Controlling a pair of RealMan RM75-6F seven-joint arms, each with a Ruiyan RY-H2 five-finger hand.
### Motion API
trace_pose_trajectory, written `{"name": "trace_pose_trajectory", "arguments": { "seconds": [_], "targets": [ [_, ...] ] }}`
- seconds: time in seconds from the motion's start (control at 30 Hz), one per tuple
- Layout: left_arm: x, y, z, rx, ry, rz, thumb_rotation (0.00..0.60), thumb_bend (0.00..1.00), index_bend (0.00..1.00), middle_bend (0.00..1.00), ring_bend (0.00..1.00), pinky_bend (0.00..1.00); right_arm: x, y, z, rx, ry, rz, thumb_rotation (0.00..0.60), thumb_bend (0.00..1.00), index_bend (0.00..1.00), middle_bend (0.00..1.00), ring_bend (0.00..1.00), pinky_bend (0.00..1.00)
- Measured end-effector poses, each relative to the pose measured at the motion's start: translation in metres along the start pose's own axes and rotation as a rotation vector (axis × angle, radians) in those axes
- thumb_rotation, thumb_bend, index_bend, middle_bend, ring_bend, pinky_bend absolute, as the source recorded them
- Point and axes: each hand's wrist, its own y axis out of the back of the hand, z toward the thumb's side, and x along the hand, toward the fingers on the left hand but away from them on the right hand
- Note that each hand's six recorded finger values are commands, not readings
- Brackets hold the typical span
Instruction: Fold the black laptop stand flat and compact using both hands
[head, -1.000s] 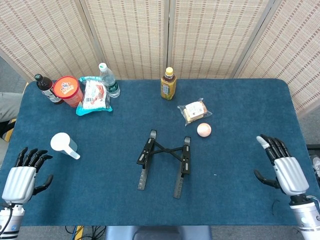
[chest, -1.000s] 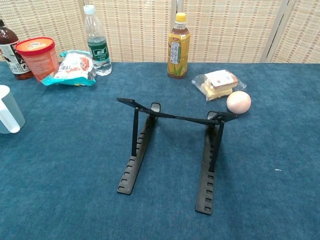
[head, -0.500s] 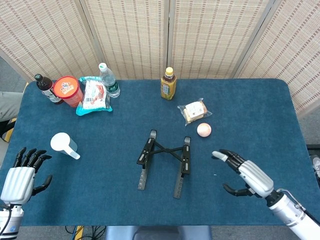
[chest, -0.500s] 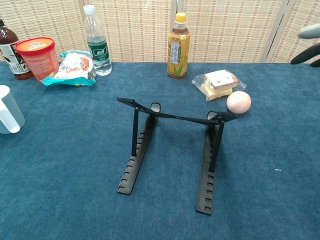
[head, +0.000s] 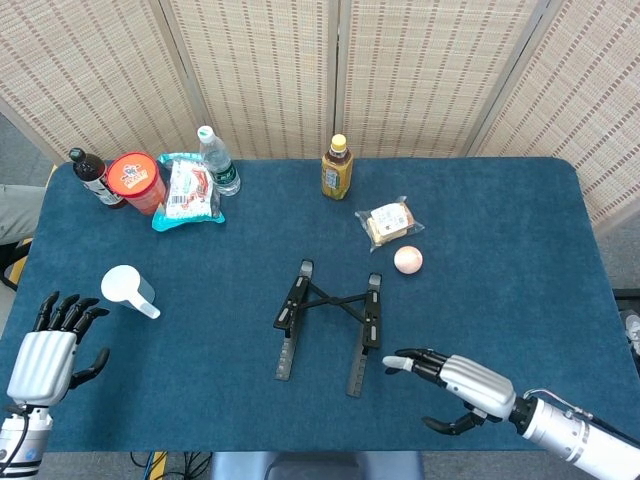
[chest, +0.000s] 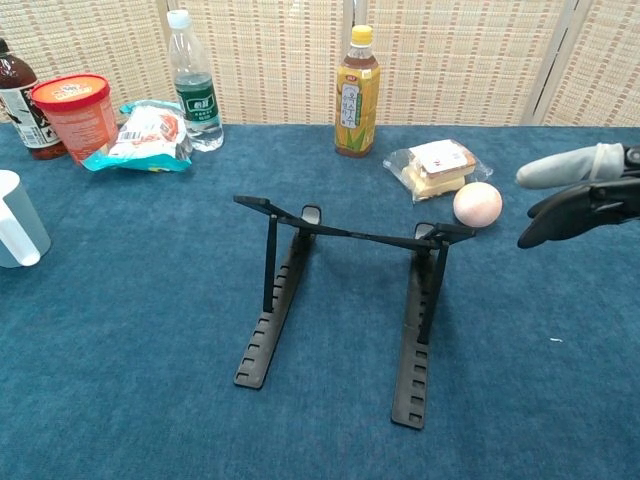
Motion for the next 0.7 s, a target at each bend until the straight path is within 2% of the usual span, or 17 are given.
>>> {"name": "trace_pose_trajectory", "arguments": {
  "seconds": [0.4,0.7],
  "targets": [
    [0.0,-0.001,0.003,0.002,-0.011,-0.007,0.6,0.27,0.26,0.19,0.11,0.01,-0.026,-0.019,-0.004,-0.03,0.013,0.163,0.6,0.31,0.03,0.2,0.06,0.12],
    [0.002,-0.005,0.01,-0.004,-0.042,-0.018,0.6,0.27,0.26,0.19,0.11,0.01,-0.057,-0.025,-0.019,-0.027,-0.015,0.195,0.6,0.31,0.03,0.2,0.06,0.12]
  ]
}}
